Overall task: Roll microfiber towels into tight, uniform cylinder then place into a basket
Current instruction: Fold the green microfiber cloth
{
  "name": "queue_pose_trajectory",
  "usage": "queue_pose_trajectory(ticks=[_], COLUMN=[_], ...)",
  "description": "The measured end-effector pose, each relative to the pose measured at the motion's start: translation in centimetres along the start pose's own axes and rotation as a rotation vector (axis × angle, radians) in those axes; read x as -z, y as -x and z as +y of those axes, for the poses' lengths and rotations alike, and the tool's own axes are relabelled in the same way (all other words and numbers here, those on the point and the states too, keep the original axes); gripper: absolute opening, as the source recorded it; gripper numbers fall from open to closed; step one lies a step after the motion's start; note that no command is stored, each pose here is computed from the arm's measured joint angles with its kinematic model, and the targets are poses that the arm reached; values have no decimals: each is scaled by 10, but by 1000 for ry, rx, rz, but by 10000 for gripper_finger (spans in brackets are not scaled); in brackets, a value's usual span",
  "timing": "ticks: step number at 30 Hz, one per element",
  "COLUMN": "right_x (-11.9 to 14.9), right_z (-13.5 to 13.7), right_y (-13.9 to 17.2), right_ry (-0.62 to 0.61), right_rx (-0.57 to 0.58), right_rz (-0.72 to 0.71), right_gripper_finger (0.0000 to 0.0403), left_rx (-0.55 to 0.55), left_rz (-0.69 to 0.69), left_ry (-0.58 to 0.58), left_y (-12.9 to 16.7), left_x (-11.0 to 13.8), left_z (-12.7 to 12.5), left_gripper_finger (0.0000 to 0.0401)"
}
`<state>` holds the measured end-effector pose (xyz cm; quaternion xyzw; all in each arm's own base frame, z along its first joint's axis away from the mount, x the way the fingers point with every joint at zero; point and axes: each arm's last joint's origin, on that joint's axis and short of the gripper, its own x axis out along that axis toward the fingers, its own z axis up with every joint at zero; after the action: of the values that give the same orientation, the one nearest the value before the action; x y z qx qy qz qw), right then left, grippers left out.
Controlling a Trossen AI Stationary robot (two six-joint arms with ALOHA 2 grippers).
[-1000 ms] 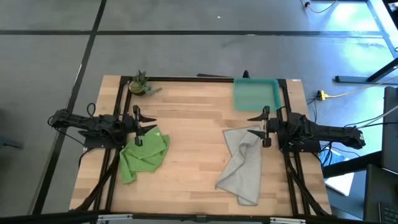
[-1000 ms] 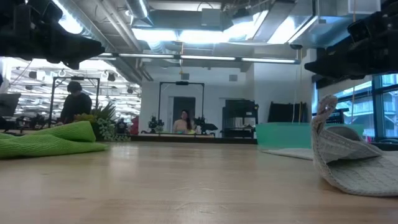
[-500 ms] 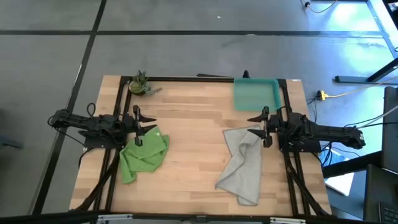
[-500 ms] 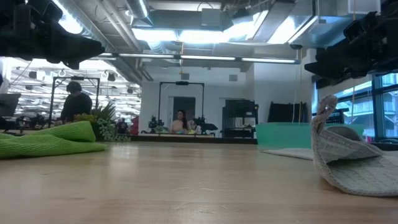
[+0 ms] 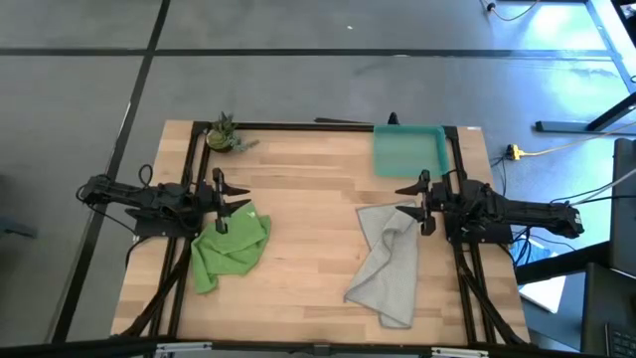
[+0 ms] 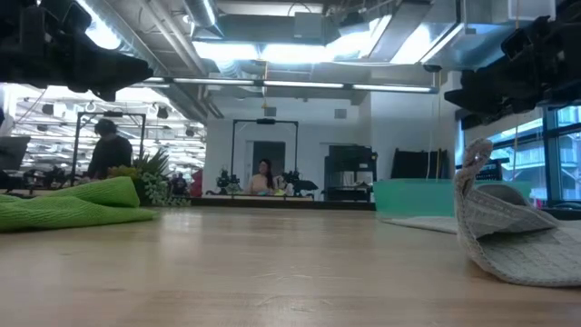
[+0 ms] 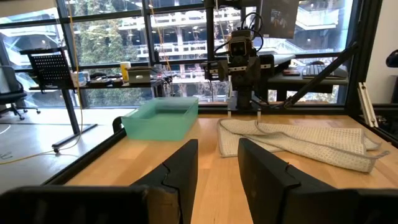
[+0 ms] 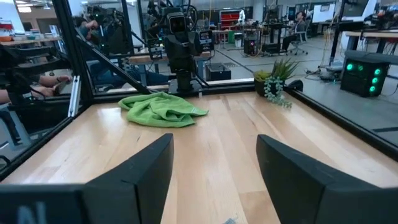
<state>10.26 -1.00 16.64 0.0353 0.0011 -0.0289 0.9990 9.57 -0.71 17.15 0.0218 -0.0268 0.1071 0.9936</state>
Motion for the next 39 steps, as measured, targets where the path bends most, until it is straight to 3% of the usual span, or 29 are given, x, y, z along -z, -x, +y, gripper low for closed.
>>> queue_pose_trajectory(ticks=[19, 26, 34, 39], right_x=[-8, -8, -8, -8], right_z=[1, 1, 1, 1], right_y=[0, 0, 0, 0], right_ry=[55, 57, 55, 57], right_rx=[-3, -3, -3, -3], right_rz=[-84, -85, -85, -85], right_gripper_finger=[232, 232, 232, 232], left_rx=[1, 8, 71, 84], left_rz=[-1, -15, -101, -78], left_ry=[7, 66, -8, -22], left_y=[0, 0, 6, 7], left_x=[0, -2, -34, -49], left_z=[0, 0, 0, -2], left_gripper_finger=[110, 110, 96, 66])
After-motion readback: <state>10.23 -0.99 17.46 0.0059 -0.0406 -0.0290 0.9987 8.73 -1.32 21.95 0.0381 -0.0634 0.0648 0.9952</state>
